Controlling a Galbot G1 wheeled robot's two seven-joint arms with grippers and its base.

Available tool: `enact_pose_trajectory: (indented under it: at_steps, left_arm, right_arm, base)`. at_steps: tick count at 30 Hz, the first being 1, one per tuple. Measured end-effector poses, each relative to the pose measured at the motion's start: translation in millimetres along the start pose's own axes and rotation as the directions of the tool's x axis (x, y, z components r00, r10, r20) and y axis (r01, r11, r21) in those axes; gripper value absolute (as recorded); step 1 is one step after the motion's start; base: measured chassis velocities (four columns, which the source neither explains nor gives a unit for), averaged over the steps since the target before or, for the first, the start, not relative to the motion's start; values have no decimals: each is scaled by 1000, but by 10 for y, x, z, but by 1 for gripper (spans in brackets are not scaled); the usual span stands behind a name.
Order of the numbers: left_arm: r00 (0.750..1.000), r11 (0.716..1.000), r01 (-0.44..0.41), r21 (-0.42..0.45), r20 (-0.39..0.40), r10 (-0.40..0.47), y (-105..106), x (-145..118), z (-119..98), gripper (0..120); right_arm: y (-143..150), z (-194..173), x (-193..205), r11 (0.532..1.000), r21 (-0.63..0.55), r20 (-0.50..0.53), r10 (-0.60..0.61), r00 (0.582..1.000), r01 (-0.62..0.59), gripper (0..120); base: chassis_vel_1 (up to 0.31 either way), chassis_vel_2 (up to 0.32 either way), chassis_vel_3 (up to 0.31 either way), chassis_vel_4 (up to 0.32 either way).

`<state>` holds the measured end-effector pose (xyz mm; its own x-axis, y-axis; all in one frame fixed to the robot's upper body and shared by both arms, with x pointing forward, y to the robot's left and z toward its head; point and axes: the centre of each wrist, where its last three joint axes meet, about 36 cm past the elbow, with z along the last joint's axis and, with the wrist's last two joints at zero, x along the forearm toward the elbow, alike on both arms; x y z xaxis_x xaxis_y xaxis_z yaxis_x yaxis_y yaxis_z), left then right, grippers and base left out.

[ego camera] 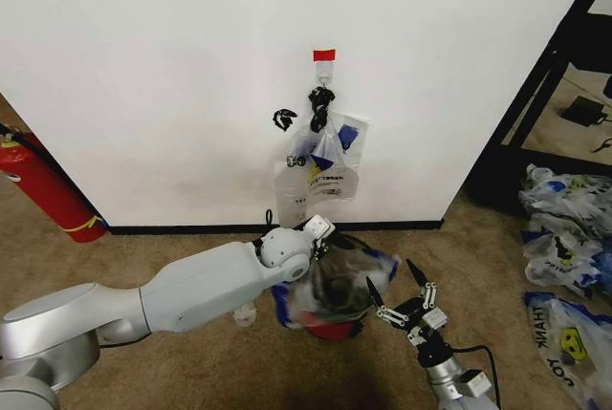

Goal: Pick up the garbage bag from the wall and place it over the trash bin.

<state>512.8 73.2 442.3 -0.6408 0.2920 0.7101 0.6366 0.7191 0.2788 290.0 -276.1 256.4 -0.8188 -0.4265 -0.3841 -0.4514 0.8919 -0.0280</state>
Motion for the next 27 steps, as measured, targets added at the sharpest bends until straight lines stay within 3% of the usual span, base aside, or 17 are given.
enact_pose_trajectory:
  at_steps: [6,11,12,15,20,27]
  left_arm:
    - [1000,975,24,219,-19,-21,136,324,112,5]
    - [997,886,60,460,-62,-36,271,695,405,5]
    - [997,886,60,460,-62,-36,271,695,405,5]
    - [994,796,107,596,-66,-84,421,938,635,5]
    - [989,709,142,690,-76,-125,355,1187,948,5]
    - [989,677,144,722,-85,-120,35,1293,1131,5]
  right_arm:
    - [-11,39,-12,1000,2,-7,-6,1000,6,100]
    - [-49,137,12,1000,0,-34,-9,999,9,100]
    - [-49,137,12,1000,0,-34,-9,999,9,100]
    - [-76,202,16,1000,-6,-60,3,998,-4,100]
    - [-12,181,-43,993,-42,-110,107,988,-112,100]
    - [102,147,-119,977,-64,-155,193,969,-205,100]
  base:
    - [0,0,0,0]
    - [0,0,0,0]
    - [0,0,0,0]
    - [0,0,0,0]
    - [0,0,0,0]
    - [0,0,0,0]
